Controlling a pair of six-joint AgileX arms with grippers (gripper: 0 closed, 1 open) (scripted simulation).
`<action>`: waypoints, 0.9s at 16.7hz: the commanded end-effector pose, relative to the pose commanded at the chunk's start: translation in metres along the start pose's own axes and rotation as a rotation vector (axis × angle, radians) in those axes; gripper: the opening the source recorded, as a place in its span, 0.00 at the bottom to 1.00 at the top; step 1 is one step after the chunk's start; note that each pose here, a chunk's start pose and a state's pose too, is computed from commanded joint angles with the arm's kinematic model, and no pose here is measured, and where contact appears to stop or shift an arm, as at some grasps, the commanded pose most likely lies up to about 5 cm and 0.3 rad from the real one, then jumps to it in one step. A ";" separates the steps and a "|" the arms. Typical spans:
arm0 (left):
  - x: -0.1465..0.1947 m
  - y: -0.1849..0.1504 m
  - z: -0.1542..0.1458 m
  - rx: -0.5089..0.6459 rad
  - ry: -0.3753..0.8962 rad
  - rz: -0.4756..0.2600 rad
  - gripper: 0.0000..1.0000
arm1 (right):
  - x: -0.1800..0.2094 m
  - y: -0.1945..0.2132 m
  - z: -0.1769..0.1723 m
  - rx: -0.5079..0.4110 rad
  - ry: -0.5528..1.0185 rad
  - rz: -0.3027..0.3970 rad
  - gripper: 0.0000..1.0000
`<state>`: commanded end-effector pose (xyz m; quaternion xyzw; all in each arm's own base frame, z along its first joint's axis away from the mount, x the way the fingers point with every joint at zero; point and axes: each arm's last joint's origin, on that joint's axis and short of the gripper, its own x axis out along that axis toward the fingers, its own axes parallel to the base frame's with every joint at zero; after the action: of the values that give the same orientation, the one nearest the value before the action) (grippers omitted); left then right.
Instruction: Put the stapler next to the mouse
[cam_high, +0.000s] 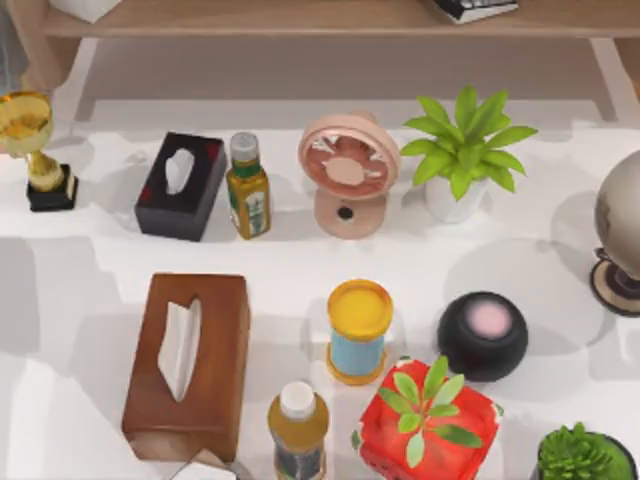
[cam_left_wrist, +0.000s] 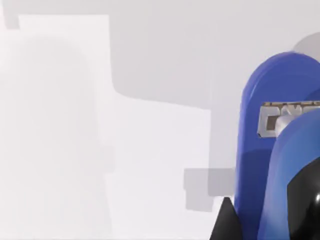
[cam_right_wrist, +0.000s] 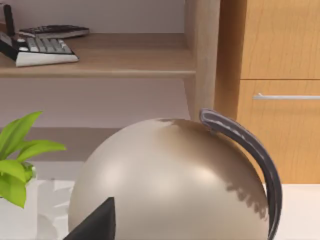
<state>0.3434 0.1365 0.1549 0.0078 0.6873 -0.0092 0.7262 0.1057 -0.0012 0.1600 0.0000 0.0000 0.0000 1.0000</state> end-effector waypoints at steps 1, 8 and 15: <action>0.007 0.002 -0.001 -0.008 0.012 -0.002 0.00 | 0.000 0.000 0.000 0.000 0.000 0.000 1.00; 0.023 0.003 -0.006 -0.020 0.053 -0.014 0.00 | 0.000 0.000 0.000 0.000 0.000 0.000 1.00; 0.023 0.003 -0.006 -0.020 0.053 -0.014 0.53 | 0.000 0.000 0.000 0.000 0.000 0.000 1.00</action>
<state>0.3388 0.1394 0.1316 -0.0041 0.7065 -0.0071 0.7077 0.1057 -0.0012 0.1600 0.0000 0.0000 0.0000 1.0000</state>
